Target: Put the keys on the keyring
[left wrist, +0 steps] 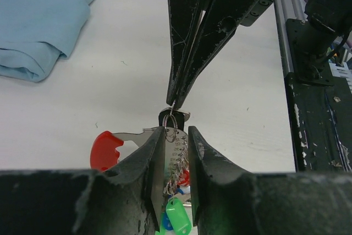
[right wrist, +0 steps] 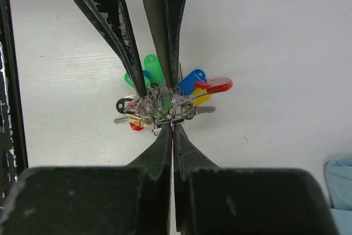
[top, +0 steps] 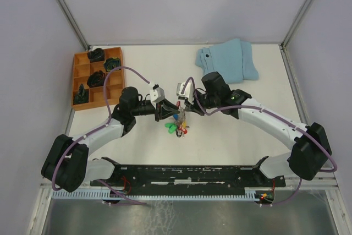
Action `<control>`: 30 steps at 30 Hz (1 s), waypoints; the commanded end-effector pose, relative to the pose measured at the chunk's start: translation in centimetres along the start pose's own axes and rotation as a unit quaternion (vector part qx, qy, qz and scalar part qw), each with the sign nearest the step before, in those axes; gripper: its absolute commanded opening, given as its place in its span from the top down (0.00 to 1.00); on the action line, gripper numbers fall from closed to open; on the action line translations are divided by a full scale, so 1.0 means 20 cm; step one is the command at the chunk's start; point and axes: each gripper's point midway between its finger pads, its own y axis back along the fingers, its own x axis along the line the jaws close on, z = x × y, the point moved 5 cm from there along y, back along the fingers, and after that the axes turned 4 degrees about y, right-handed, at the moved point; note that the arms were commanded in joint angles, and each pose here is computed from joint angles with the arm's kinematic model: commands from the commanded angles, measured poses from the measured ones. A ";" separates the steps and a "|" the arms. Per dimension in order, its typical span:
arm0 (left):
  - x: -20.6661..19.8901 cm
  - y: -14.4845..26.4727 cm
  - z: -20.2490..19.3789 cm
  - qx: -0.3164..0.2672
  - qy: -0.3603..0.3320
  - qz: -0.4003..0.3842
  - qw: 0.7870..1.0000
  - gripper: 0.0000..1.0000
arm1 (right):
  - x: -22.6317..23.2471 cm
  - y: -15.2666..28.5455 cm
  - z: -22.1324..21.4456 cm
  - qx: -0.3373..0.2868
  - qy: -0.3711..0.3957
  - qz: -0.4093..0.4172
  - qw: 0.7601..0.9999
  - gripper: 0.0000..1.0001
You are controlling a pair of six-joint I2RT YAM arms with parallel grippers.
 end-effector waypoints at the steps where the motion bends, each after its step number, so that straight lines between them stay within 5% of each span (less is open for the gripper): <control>1: 0.01 -0.01 0.04 -0.009 -0.035 -0.020 0.999 0.70 | -0.04 0.04 0.14 -0.033 0.033 -0.002 0.999 0.99; 30: -0.02 0.02 0.09 -0.009 -0.070 -0.011 0.997 0.67 | -0.02 0.02 0.18 -0.031 0.059 0.032 0.997 0.99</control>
